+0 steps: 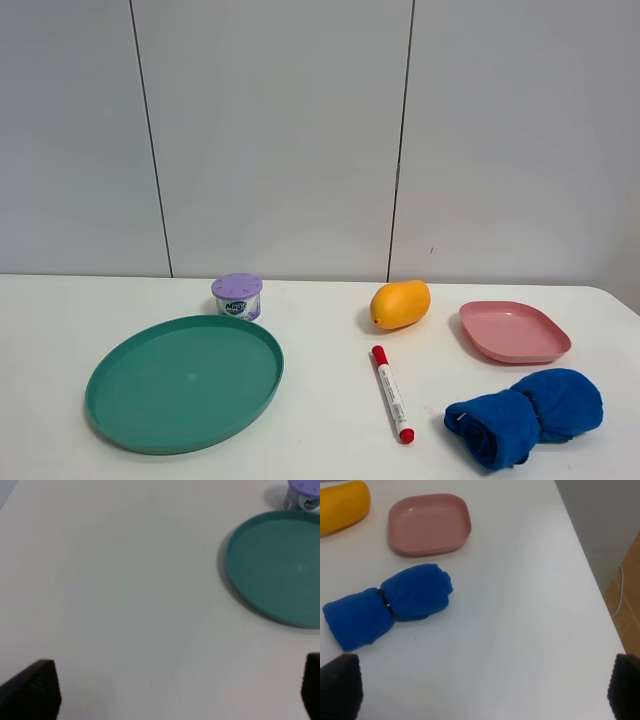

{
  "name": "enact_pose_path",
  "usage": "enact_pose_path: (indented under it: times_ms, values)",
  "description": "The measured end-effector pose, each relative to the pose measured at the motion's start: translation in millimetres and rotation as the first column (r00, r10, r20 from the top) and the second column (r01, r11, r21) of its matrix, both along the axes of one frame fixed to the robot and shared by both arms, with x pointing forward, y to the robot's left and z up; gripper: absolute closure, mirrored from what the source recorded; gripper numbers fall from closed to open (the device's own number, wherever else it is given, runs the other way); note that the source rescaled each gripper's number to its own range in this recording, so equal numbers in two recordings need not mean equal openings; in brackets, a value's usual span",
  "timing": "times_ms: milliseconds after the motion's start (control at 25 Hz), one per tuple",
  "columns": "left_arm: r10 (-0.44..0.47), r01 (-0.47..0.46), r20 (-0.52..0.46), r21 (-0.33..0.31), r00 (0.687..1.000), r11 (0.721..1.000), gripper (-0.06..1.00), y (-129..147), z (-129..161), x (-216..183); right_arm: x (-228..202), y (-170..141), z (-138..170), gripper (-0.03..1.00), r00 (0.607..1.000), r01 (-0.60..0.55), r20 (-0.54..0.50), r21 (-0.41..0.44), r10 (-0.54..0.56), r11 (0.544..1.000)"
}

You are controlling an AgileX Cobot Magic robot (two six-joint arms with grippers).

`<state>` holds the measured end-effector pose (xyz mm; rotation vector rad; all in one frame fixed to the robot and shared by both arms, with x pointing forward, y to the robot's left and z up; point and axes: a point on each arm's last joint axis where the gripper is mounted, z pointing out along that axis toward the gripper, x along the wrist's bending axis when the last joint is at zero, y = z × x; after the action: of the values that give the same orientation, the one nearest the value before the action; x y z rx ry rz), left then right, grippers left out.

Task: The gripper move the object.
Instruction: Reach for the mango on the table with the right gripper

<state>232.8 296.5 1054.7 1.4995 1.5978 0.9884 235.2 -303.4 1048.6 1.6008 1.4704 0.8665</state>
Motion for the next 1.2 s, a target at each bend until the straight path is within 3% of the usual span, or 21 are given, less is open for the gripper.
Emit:
enact_pose_path:
  times_ms: [360,680,1040,1200]
  values:
    - [0.000,0.000,0.000,0.000,1.000,1.000,-0.06,0.0,0.0,0.0,10.1,-0.5,-0.1,-0.03,0.998,0.003,-0.066,0.008,-0.003,1.000]
    - [0.000,0.000,0.000,0.000,1.000,1.000,-0.06,0.0,0.0,0.0,38.5,-1.8,-2.4,-0.03,0.968,0.007,-0.250,0.018,-0.002,1.000]
    - [0.000,0.000,0.000,0.000,1.000,1.000,-0.06,0.0,0.0,0.0,47.4,-2.1,71.8,-0.03,0.996,0.010,-0.088,0.022,-0.008,1.000]
    - [0.000,0.000,0.000,0.000,1.000,1.000,-0.06,0.0,0.0,0.0,60.4,-2.5,103.0,-0.03,0.998,0.024,-0.063,0.052,-0.021,0.998]
